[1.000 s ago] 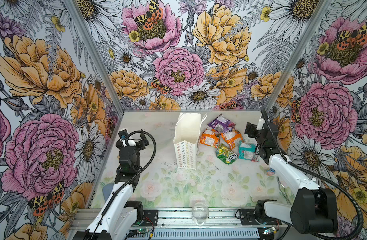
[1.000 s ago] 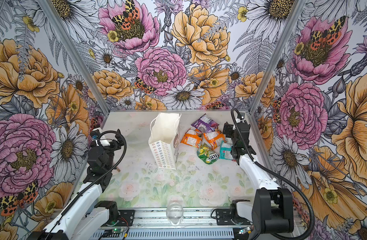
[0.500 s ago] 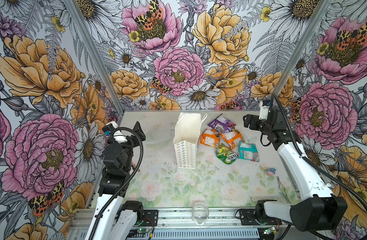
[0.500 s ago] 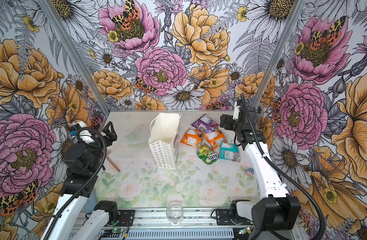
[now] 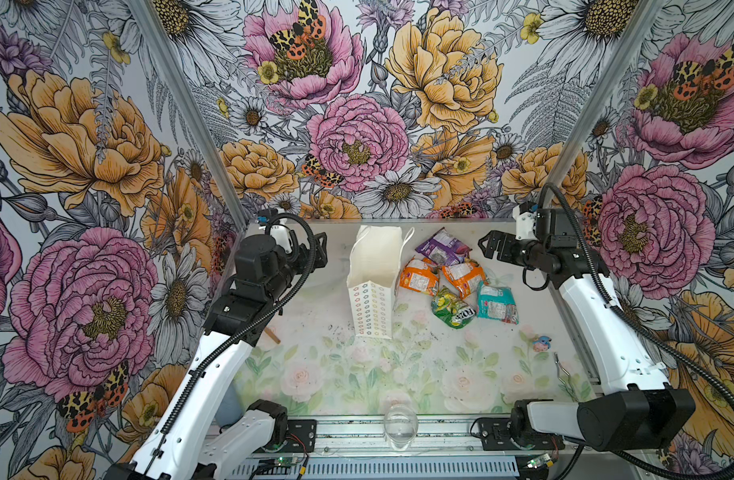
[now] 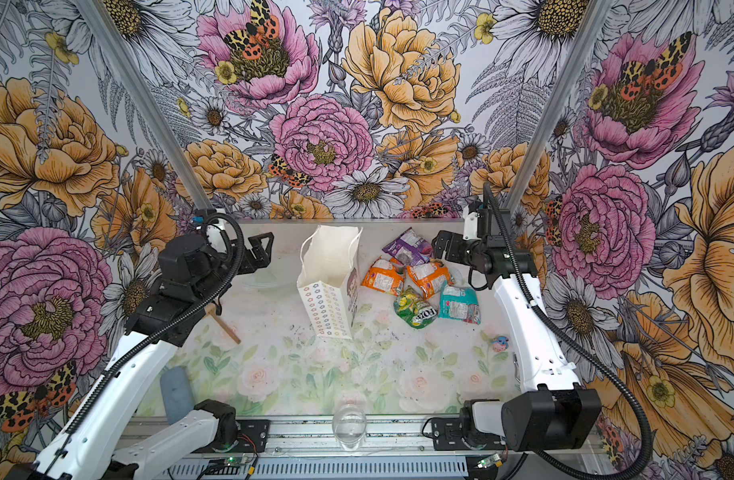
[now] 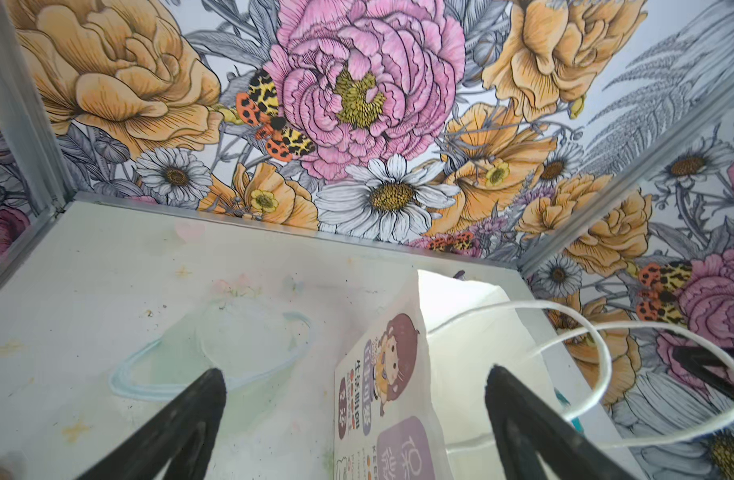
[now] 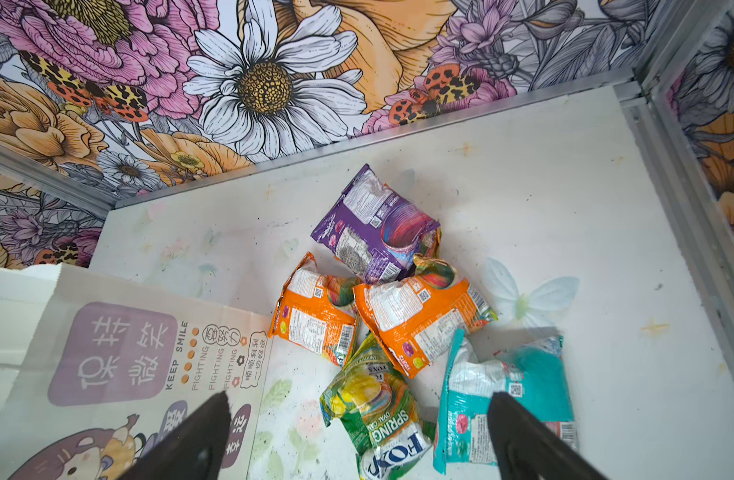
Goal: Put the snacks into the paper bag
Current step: 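Reach the left gripper to the bag rim while the right moves over snacks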
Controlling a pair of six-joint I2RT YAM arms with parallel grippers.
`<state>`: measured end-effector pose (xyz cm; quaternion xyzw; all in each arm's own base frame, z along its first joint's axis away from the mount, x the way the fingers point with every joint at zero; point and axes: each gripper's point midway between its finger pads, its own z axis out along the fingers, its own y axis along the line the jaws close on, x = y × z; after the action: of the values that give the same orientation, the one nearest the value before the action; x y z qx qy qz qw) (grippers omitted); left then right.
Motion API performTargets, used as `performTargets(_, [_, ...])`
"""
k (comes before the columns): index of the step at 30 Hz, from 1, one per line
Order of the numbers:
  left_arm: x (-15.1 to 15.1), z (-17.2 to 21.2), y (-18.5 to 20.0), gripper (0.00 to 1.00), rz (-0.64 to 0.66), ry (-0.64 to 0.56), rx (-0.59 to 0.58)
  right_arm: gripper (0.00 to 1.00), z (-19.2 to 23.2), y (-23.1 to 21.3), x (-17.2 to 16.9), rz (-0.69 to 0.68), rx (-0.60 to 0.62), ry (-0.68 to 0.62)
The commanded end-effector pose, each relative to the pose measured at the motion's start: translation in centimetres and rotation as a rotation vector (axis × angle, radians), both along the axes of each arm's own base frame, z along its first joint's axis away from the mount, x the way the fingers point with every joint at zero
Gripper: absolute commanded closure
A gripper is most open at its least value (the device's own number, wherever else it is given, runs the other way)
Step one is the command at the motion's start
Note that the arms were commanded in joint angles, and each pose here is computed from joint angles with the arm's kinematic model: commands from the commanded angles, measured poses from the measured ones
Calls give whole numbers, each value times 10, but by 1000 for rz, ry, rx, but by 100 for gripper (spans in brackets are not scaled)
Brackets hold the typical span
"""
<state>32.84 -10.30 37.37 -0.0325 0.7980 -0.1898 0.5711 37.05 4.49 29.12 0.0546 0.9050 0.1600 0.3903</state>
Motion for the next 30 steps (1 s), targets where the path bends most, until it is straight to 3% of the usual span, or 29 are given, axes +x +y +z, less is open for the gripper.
performTargets(1, [-8,-9,-14,1,-51,69,85,2,3,6,0,15,22,13])
performTargets(11, [-24,-24,-60,1,-226,145,141,1,-8,6,2,12,28,43])
performTargets(21, [-21,-53,-78,1,-273,244,216,1,-16,6,4,8,32,67])
performTargets(30, [3,-78,-80,1,-217,314,270,1,-19,6,2,7,26,72])
